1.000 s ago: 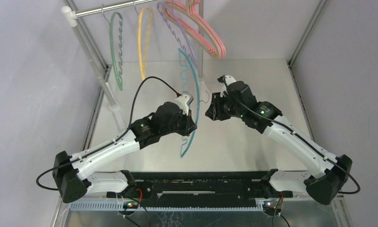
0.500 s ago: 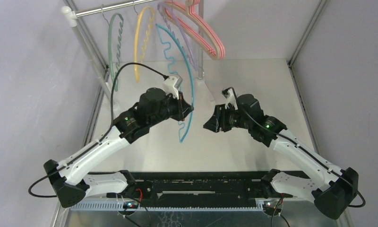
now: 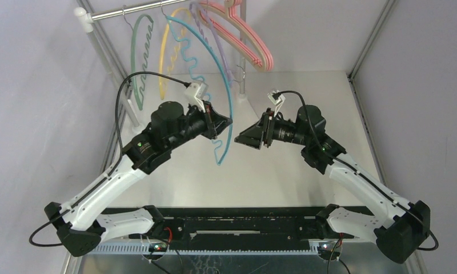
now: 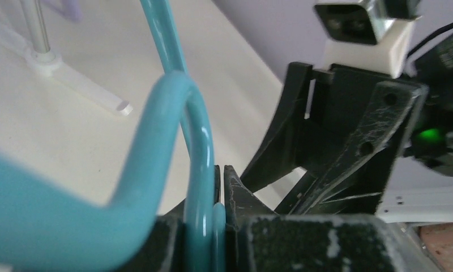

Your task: Organize the hangers

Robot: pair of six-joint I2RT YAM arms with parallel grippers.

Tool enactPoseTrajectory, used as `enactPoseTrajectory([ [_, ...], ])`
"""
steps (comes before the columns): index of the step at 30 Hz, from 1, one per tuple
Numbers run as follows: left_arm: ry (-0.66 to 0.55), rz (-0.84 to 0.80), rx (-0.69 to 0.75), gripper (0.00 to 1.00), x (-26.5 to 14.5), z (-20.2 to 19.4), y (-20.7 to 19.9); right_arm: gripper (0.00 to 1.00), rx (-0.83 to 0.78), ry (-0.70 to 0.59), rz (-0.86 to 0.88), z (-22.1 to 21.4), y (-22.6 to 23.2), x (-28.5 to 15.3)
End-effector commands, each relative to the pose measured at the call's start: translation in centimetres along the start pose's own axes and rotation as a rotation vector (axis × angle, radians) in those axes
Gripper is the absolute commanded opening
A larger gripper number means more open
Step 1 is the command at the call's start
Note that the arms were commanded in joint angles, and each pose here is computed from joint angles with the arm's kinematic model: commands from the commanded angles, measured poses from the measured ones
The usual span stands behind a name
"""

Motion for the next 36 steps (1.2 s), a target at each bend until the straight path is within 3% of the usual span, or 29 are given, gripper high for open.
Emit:
enactPoseTrajectory([
  [1,-0.212,-0.221,-0.03,0.01,-2.9,5.8,-4.9,0.63,-0.088,-0.1,0.257,3.1,3.8,0.5],
  [10,-0.275,-0.339,-0.052,0.02,-4.0,7.8,-7.1,0.73,-0.112,-0.093,0.377,3.3,4.9,0.9],
  [27,-0.305,-0.495,-0.131,0.02,-3.5,7.2,-8.2,0.73,-0.107,-0.098,0.506,5.0,7.3,2.6],
  [30,-0.303,-0.487,-0.139,0.02,-3.2,6.7,-7.6,0.64,-0.119,-0.091,0.533,5.7,7.8,2.9],
  [32,-0.301,-0.482,-0.137,0.02,-3.1,6.4,-7.5,0.53,-0.119,-0.082,0.546,5.8,8.1,3.0],
  [36,-0.305,-0.476,-0.124,0.02,-3.3,6.5,-7.4,0.0,-0.089,-0.045,0.572,5.3,8.0,3.2],
])
Point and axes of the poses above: each gripper's point midway between its finger pads, its own x axis out along the fingers, its own y axis along the line the jaws close on, z = x × y, the point moved 3 cm from there along -x, back along the fingers, and after that the axes turned 11 degrees about -x, right-handed, at the moved point
